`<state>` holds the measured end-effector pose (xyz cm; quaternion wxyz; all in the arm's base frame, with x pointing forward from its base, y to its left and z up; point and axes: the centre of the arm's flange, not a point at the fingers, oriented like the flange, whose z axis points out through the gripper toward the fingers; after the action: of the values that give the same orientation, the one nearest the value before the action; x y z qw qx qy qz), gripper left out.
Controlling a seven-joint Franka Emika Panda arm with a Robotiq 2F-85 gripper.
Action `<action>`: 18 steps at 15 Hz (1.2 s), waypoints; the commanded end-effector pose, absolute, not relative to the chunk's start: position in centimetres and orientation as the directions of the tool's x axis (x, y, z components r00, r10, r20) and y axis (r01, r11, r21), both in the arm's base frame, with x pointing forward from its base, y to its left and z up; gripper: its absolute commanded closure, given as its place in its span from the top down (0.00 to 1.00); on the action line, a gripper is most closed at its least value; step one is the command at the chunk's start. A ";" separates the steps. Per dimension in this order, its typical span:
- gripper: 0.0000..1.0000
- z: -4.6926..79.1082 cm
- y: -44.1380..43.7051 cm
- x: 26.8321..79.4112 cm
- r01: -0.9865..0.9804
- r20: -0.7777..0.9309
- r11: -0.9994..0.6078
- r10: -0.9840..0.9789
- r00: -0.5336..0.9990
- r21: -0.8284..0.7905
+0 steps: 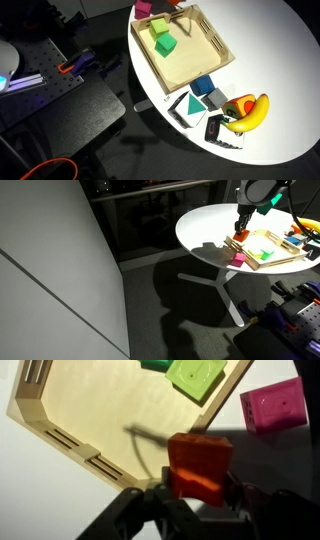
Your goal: Put the orange block in the box
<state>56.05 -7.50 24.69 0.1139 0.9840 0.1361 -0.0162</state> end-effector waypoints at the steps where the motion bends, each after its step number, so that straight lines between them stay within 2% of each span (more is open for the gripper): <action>1: 0.26 26.4 -9.7 52.7 0.202 -0.075 -0.954 0.190 0.979 0.221; 3: 0.26 26.4 -11.0 51.2 0.171 -0.076 -0.959 0.157 0.985 0.228; 4: 0.71 26.6 -11.4 50.5 0.162 -0.077 -0.961 0.148 0.986 0.224; 7: 0.90 27.5 -11.9 48.9 0.142 -0.061 -0.965 0.132 0.989 0.219; 8: 0.99 28.0 -11.8 48.6 0.141 -0.052 -0.965 0.133 0.990 0.221; 14: 1.00 31.1 -10.2 47.2 0.162 0.028 -0.963 0.172 0.985 0.213; 18: 1.00 33.0 -8.5 45.8 0.198 0.024 -0.964 0.205 0.978 0.180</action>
<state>47.92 -9.71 31.08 0.1045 0.9901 0.0923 0.0187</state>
